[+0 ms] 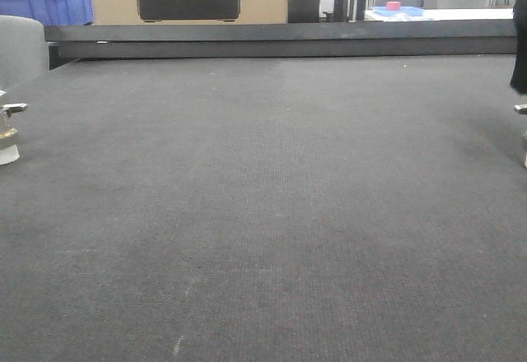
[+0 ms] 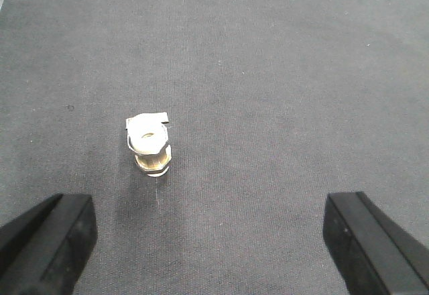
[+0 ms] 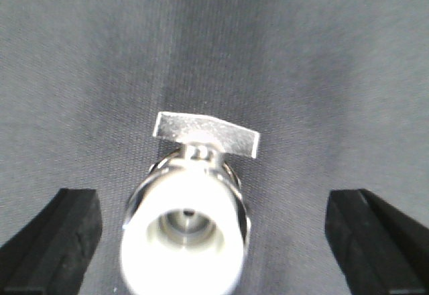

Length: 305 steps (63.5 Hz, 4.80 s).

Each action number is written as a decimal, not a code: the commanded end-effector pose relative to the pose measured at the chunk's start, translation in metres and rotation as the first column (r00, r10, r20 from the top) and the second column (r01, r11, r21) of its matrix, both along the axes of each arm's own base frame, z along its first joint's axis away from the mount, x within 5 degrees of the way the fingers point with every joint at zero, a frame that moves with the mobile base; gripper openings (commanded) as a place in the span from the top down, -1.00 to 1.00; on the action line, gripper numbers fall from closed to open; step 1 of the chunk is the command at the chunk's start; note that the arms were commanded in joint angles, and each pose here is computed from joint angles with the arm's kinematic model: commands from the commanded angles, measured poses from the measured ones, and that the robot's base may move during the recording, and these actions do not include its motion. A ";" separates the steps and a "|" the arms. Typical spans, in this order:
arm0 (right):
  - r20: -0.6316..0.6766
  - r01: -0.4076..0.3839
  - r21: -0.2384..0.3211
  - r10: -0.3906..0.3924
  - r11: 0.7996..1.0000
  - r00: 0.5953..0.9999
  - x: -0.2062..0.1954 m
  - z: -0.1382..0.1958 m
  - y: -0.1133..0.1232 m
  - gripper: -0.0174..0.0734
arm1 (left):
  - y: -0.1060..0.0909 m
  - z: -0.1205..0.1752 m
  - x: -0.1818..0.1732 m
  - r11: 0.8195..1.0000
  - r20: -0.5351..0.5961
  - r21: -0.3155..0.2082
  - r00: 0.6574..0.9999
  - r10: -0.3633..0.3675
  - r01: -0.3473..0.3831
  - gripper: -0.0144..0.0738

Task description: Place valve from conveyor to right shelf box

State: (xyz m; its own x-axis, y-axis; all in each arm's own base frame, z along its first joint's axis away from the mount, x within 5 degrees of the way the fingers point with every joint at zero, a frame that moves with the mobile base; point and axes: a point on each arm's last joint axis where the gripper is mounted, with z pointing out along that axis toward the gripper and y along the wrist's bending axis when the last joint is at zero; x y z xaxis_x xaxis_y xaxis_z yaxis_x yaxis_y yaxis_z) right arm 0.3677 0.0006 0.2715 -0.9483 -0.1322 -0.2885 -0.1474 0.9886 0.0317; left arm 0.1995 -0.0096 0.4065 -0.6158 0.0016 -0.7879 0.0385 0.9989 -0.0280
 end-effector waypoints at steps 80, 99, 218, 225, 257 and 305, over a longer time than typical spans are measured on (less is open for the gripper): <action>-0.042 -0.055 -0.026 0.054 0.998 0.998 -0.003 0.000 0.012 0.96 | 0.008 0.005 0.011 0.999 -0.155 0.022 0.987 0.040 -0.037 -0.66; 0.096 -0.040 0.054 0.034 0.998 0.995 -0.041 0.043 0.018 0.96 | 0.040 -0.011 0.069 0.997 -0.342 0.073 0.938 0.061 -0.038 -0.66; 0.145 -0.023 0.100 0.008 0.995 0.989 -0.066 0.039 0.021 0.96 | 0.048 -0.143 0.212 0.999 -0.623 0.010 0.782 -0.026 0.041 0.92; 0.164 -0.023 0.109 0.005 0.994 0.986 -0.070 0.045 0.021 0.96 | 0.047 -0.110 0.199 0.999 -0.559 0.022 0.829 -0.021 0.040 0.92; 0.475 -0.036 0.106 -0.019 0.994 0.880 -0.107 0.113 0.019 0.96 | 0.022 0.030 0.109 0.996 -0.163 0.065 0.986 -0.045 0.057 0.92; 0.715 -0.081 0.111 -0.023 0.991 0.699 -0.177 0.198 0.020 0.96 | 0.007 0.063 0.004 0.996 0.048 0.069 0.998 -0.051 0.048 0.92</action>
